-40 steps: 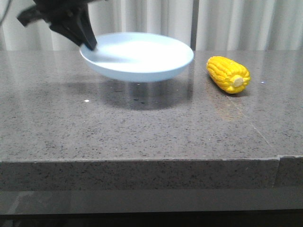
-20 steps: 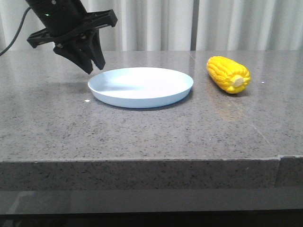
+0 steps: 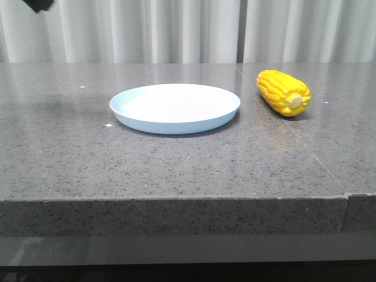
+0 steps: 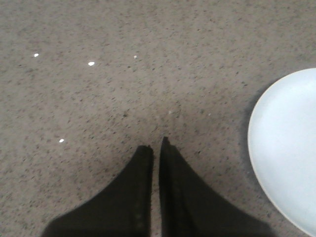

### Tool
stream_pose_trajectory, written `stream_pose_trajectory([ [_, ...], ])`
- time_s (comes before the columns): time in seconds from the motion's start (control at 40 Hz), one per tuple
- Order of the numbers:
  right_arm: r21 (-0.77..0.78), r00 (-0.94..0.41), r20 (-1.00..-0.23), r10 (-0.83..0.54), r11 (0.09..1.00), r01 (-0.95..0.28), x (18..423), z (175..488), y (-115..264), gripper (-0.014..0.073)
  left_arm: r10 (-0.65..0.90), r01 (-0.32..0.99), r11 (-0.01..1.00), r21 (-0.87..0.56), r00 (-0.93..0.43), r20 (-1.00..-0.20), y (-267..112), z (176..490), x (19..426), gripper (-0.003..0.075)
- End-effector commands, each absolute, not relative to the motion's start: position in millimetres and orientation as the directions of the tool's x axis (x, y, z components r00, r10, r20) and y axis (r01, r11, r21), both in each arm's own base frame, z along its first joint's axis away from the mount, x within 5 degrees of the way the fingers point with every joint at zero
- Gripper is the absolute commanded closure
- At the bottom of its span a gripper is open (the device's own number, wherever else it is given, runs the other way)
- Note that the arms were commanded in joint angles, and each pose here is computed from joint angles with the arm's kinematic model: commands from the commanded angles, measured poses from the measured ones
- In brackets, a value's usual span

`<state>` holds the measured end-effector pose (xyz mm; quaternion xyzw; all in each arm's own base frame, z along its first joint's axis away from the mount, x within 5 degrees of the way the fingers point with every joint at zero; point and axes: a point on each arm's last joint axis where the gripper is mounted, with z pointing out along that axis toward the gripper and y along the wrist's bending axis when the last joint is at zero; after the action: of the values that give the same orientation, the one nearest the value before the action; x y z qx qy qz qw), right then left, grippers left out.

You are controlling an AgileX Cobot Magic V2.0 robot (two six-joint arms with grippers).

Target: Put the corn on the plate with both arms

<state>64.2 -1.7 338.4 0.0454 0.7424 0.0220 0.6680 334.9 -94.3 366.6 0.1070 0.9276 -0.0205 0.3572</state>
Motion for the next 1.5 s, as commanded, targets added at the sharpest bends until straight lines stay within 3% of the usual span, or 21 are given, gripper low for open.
stream_pose_trajectory([
  [0.0, 0.074, -0.015, -0.997, 0.075, 0.997, 0.036, 65.9, 354.3, -2.3, 0.0004, 0.143, 0.167, 0.985, 0.044, -0.647, -0.749, -79.4, 394.5, 313.4, 0.0741],
  [0.28, 0.074, -0.015, -0.997, 0.075, 0.997, 0.036, 65.9, 354.3, -2.3, 0.0004, 0.055, 0.040, 0.998, 0.038, -0.669, -0.742, -30.9, 376.9, 265.6, 0.0741],
  [0.4, 0.074, -0.015, -0.997, 0.075, 0.997, 0.036, 65.9, 354.3, -2.3, 0.0004, 0.040, 0.026, 0.999, 0.030, -0.622, -0.782, -21.3, 370.3, 234.1, 0.0741],
  [0.68, 0.074, -0.015, -0.997, 0.075, 0.997, 0.036, 65.9, 354.3, -2.3, 0.0004, 0.007, 0.066, 0.998, -0.016, -0.334, -0.943, -14.7, 357.4, 151.4, 0.0741],
  [1.0, 0.074, -0.015, -0.997, 0.075, 0.997, 0.036, 65.9, 354.3, -2.3, 0.0004, 0.026, 0.080, 0.997, 0.021, -0.065, -0.998, -4.8, 327.7, 72.5, 0.0741],
  [1.15, 0.074, -0.015, -0.997, 0.075, 0.997, 0.036, 65.9, 354.3, -2.3, 0.0004, 0.027, 0.077, 0.997, 0.029, 0.037, -0.999, -1.8, 320.7, 50.2, 0.0741],
  [1.48, 0.074, -0.015, -0.997, 0.075, 0.997, 0.036, 65.9, 354.3, -2.3, 0.0004, 0.023, 0.075, 0.997, 0.028, 0.063, -0.998, -0.7, 314.3, 42.1, 0.0741],
])
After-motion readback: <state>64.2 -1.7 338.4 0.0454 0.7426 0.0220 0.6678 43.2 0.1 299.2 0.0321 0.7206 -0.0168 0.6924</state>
